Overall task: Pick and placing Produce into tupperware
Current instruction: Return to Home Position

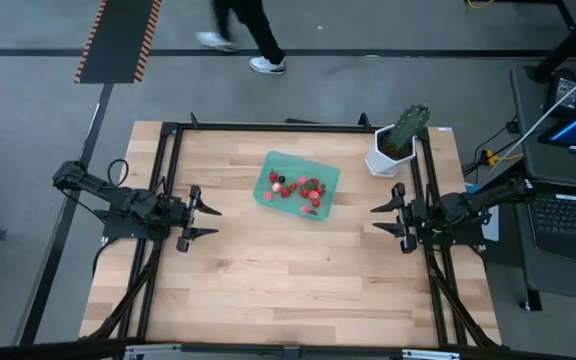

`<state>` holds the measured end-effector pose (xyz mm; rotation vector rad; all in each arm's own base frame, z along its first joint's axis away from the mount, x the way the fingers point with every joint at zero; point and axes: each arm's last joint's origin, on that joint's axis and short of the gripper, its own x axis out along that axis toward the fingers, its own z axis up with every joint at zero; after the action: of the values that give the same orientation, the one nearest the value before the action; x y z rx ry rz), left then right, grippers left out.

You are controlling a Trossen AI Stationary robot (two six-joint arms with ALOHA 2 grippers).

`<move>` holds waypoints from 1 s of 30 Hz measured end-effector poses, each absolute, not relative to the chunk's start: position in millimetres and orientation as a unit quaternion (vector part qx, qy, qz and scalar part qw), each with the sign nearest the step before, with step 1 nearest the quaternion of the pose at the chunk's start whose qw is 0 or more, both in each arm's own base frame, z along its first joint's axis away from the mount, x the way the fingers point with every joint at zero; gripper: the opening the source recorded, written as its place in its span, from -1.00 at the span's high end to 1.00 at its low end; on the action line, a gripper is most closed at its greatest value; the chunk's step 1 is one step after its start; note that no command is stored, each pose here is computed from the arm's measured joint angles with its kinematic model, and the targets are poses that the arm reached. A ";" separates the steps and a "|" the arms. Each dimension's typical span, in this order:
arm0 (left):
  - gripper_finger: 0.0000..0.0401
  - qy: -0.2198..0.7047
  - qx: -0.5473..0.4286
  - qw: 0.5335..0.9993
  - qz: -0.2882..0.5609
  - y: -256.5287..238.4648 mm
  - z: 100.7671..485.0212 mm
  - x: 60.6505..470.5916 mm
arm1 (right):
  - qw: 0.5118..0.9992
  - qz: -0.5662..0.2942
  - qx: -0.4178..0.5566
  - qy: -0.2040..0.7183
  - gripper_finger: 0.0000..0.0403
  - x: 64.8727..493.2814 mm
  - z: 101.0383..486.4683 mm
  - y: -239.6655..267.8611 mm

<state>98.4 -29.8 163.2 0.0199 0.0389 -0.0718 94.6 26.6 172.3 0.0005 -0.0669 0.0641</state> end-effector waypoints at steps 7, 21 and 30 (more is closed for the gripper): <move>-0.07 0.020 0.008 0.999 -0.036 -29.9 163.1 98.4 | 0.999 0.032 -0.005 -0.031 0.11 94.8 171.8 26.7; -0.07 0.021 0.037 0.998 0.041 -18.1 163.2 101.1 | 0.996 -0.075 -0.033 -0.022 0.11 94.7 170.9 20.2; -0.07 0.029 0.040 0.995 0.088 -0.5 162.1 103.3 | 0.993 -0.104 -0.044 -0.017 0.11 95.9 170.3 14.4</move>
<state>103.3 -0.5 162.1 0.0806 0.0585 0.1772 95.9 14.4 170.3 -0.0885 -0.0335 -0.2076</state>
